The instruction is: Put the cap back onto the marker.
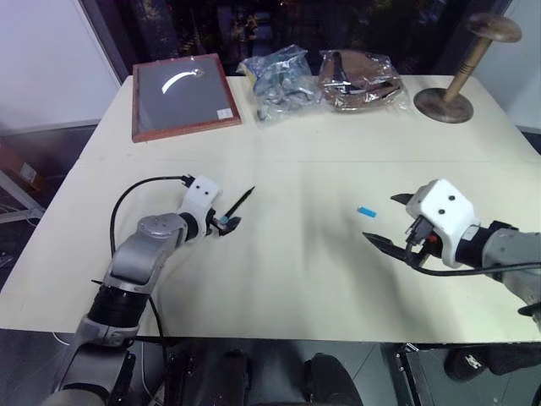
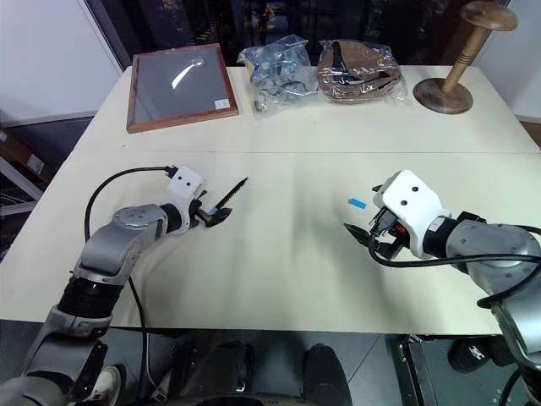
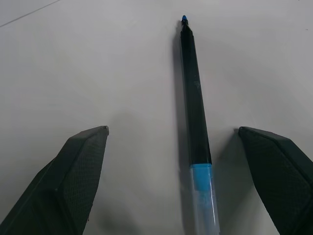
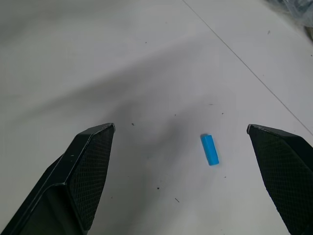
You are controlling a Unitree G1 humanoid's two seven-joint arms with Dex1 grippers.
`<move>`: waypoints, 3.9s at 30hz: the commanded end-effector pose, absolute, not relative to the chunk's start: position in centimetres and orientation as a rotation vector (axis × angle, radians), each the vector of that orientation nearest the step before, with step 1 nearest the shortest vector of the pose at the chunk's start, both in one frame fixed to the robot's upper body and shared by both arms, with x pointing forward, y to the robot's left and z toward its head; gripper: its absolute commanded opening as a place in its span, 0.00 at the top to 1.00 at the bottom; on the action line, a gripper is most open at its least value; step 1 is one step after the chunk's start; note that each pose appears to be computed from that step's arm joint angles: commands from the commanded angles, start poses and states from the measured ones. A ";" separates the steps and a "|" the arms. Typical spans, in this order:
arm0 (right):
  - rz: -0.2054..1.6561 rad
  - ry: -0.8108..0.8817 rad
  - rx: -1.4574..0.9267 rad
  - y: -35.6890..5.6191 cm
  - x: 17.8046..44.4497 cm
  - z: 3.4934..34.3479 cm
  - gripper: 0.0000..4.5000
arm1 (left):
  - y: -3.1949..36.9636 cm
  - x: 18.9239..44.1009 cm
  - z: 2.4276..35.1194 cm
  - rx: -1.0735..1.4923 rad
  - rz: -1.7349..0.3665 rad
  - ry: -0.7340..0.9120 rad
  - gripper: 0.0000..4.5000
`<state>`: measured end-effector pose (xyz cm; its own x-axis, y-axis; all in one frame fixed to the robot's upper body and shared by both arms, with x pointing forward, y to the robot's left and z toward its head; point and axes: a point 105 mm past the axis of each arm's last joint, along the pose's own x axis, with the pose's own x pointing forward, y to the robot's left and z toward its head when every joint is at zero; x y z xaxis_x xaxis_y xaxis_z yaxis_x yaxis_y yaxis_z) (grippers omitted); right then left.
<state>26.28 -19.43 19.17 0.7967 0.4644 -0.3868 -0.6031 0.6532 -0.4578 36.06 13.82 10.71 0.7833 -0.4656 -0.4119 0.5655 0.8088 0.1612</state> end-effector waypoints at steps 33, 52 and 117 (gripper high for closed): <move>0.606 0.194 -0.560 -20.4 29.0 19.6 0.00 | 12.9 35.4 14.1 0.396 -0.679 0.208 0.99; 0.636 0.272 -0.496 -23.3 35.8 14.1 0.00 | 11.6 31.8 18.9 0.469 -0.779 0.085 0.99; 1.065 0.133 -1.022 -14.7 31.6 20.0 0.99 | 8.5 32.1 17.5 0.624 -1.269 -0.007 1.00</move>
<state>31.88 -15.20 18.65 0.5169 0.6476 -0.5598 -0.7976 0.1270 -0.5896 32.20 8.69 16.96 0.3306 -0.8836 -0.3317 0.8960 0.1833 0.4046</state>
